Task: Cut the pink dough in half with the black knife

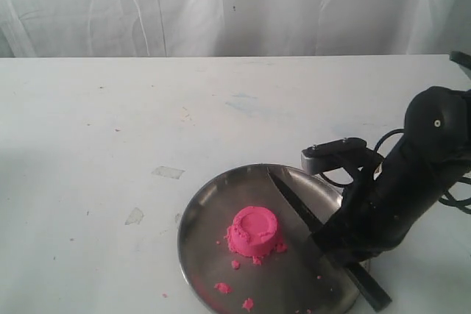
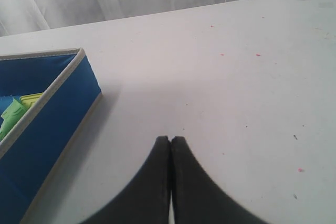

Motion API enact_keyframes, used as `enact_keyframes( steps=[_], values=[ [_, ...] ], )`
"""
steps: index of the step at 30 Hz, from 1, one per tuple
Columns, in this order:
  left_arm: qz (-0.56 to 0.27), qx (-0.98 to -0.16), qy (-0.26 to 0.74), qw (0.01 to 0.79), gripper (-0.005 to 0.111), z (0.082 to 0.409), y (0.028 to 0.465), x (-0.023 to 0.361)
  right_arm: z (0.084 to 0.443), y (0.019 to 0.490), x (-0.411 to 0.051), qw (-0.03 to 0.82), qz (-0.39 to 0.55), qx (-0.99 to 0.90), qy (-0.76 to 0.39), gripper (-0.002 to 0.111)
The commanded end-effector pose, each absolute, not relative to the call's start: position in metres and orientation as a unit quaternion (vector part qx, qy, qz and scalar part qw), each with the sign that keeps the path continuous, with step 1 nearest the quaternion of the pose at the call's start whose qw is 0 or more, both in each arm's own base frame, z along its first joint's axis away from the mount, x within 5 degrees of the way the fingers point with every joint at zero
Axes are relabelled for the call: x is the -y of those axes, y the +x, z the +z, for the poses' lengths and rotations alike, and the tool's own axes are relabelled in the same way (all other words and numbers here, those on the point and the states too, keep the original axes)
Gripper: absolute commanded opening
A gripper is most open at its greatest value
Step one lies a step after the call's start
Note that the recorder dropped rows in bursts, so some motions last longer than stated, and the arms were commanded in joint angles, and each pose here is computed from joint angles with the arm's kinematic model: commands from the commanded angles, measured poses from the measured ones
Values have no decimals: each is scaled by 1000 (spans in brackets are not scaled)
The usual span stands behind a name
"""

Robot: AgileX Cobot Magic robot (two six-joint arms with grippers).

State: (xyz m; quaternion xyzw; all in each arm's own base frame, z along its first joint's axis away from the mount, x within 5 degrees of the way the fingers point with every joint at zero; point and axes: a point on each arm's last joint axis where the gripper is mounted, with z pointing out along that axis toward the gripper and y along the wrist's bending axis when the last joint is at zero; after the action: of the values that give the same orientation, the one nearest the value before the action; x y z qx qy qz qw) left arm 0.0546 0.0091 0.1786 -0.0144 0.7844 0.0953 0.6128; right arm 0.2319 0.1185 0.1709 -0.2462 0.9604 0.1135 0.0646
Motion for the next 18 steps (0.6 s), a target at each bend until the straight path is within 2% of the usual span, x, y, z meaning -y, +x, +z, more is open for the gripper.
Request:
enact_keyframes(
  steps=[1,8,18],
  values=[
    [96,-783,-15,615,0,178,54,-9,167,232,-119,61,111,-963,-238,0],
    [96,-783,-15,615,0,178,54,-9,157,221,-117,-25,113,-962,-247,0],
    [96,-783,-15,615,0,178,54,-9,154,223,-118,-22,111,-962,-247,3]
  ],
)
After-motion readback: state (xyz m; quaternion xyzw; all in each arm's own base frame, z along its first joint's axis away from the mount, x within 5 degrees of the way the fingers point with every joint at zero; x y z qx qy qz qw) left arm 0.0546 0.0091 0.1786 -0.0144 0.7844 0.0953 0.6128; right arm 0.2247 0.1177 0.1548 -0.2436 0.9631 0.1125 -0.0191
